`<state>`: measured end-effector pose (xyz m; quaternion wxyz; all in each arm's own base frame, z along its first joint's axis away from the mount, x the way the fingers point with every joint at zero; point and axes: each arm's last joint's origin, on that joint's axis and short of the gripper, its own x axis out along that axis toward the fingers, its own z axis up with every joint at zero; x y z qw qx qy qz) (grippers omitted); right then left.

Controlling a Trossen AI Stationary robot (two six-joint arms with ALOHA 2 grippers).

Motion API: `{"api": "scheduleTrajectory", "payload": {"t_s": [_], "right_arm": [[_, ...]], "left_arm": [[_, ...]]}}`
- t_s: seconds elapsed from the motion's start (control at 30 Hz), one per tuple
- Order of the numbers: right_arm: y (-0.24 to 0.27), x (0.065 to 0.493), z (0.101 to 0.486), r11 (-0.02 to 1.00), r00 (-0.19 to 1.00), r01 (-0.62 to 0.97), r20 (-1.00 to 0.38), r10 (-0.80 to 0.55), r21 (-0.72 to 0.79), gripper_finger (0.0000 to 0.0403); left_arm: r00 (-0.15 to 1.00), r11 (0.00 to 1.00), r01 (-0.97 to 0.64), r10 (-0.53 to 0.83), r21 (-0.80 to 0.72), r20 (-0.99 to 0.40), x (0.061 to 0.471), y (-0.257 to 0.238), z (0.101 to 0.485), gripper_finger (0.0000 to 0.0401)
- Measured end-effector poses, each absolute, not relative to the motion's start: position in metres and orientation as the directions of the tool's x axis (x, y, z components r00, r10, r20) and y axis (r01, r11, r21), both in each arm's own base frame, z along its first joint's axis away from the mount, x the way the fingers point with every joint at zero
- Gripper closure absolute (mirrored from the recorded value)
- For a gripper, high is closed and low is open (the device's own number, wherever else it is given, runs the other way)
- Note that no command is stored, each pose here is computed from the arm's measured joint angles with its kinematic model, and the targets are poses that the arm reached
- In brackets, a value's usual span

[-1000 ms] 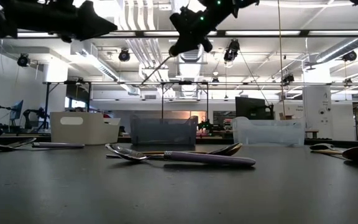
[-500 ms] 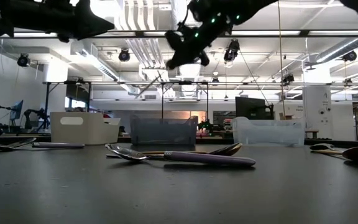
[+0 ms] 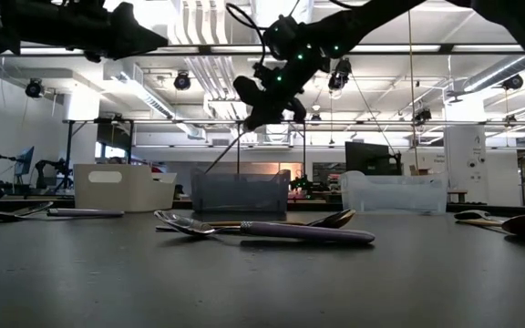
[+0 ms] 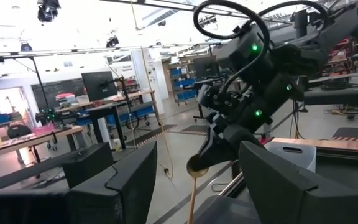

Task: Sort silverware by color (type)
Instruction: Put the gold spoon into the black bin

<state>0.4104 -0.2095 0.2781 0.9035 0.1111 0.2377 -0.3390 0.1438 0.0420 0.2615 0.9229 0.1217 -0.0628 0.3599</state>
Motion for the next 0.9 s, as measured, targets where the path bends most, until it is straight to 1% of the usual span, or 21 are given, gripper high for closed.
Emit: {"api": "scheduleTrajectory", "payload": {"t_s": [0.17, 0.37, 0.7, 0.9], "right_arm": [[-0.209, 0.410, 0.271, 0.720, 0.638, 0.688, -0.545, -0.544, 0.087, 0.0390], [-0.205, 0.406, 0.264, 0.720, 0.608, 0.687, -0.622, -0.494, 0.099, 0.0390], [-0.200, 0.407, 0.261, 0.708, 0.600, 0.696, -0.640, -0.480, 0.122, 0.0390], [-0.197, 0.406, 0.249, 0.705, 0.591, 0.698, -0.655, -0.471, 0.123, 0.0390]], "left_arm": [[0.733, 0.711, -0.680, 0.650, 0.181, 0.200, 0.144, 0.042, 0.261, 0.0191], [0.734, 0.711, -0.679, 0.650, 0.182, 0.198, 0.145, 0.042, 0.261, 0.0191], [0.735, 0.712, -0.678, 0.650, 0.182, 0.195, 0.145, 0.042, 0.260, 0.0191], [0.736, 0.713, -0.676, 0.650, 0.186, 0.187, 0.147, 0.043, 0.259, 0.0191]]}}
